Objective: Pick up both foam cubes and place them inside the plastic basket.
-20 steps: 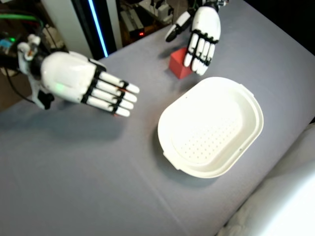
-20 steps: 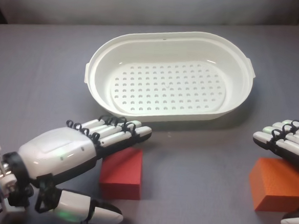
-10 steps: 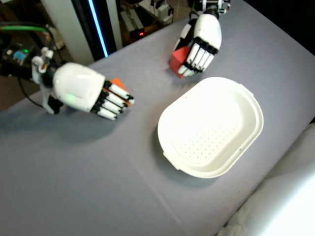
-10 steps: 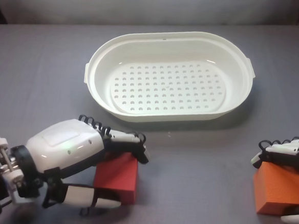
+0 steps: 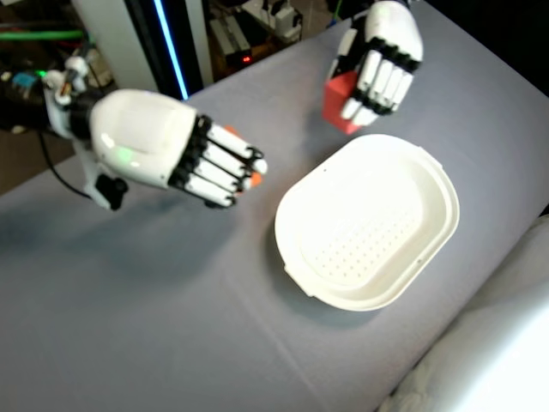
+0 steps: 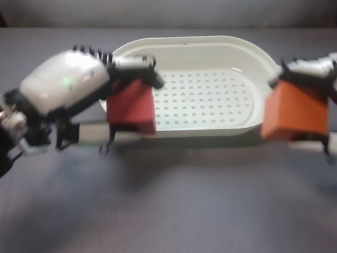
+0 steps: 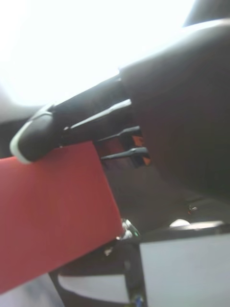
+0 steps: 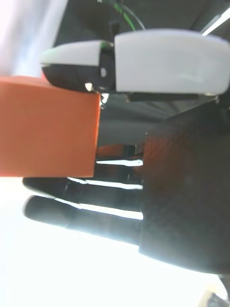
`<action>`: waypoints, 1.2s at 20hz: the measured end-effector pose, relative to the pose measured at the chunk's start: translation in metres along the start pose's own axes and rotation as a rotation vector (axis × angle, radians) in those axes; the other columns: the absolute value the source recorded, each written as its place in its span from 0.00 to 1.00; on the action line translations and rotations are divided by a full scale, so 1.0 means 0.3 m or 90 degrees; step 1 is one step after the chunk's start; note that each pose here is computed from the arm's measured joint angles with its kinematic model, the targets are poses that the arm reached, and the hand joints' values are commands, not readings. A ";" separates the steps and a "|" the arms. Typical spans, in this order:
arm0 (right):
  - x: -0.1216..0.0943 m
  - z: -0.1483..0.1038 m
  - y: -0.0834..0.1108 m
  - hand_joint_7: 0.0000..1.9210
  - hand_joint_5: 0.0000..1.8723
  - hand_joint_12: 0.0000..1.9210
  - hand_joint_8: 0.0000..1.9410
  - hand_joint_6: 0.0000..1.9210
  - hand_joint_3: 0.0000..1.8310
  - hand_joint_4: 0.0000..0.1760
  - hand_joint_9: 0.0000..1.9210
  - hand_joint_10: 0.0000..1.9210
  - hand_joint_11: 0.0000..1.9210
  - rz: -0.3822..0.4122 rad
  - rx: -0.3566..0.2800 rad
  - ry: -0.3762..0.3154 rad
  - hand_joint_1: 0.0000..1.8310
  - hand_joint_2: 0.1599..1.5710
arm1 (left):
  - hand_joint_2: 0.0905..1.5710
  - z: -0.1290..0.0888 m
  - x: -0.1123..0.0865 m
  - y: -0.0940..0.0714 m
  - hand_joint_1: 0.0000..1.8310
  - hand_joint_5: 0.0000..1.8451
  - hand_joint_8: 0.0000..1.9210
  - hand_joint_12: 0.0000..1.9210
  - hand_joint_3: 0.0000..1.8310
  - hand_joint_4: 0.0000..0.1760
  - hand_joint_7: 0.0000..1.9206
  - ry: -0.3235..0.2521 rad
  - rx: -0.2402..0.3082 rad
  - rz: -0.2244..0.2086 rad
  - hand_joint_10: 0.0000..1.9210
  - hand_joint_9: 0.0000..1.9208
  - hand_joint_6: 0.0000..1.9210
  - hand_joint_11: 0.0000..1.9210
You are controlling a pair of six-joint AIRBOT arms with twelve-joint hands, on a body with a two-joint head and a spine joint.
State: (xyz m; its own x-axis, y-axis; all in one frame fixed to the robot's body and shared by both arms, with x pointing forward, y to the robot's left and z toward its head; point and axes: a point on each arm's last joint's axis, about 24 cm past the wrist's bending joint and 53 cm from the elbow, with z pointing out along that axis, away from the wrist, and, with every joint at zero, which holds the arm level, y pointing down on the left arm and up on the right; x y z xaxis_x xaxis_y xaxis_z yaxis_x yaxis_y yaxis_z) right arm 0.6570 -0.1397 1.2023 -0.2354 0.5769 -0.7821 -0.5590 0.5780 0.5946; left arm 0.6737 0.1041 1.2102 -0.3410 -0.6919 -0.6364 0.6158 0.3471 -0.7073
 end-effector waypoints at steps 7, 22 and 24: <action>0.052 0.243 -0.140 0.36 0.26 0.93 0.82 0.80 0.01 0.00 0.31 0.78 0.26 0.040 0.074 0.015 0.63 0.83 | 0.76 0.175 -0.051 0.176 0.67 0.37 0.72 0.97 0.00 0.00 0.45 -0.026 -0.101 -0.014 0.76 0.42 0.62 0.39; 0.091 0.226 -0.089 0.00 0.00 0.00 0.00 0.00 0.01 0.86 0.00 0.00 0.00 0.079 0.073 0.047 0.02 0.68 | 0.68 0.055 -0.059 0.184 0.18 0.00 0.00 0.00 0.01 0.71 0.00 -0.031 -0.123 -0.010 0.00 0.00 0.00 0.00; 0.032 0.154 -0.039 0.00 0.00 0.00 0.00 0.00 0.02 0.71 0.00 0.00 0.00 0.074 0.038 0.007 0.02 0.75 | 0.75 -0.019 -0.094 0.141 0.16 0.00 0.00 0.00 0.01 0.49 0.00 -0.058 -0.092 -0.011 0.00 0.00 0.00 0.00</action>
State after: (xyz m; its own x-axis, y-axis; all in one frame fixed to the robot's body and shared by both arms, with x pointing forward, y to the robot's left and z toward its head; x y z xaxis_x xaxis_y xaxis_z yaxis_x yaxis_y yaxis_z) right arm 0.6980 -0.1142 1.1965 -0.3052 0.6358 -0.7090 -0.4796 0.5406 0.6912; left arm 0.7052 0.1419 1.1966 -0.2807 -0.7510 -0.5976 0.5001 0.4170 -0.7589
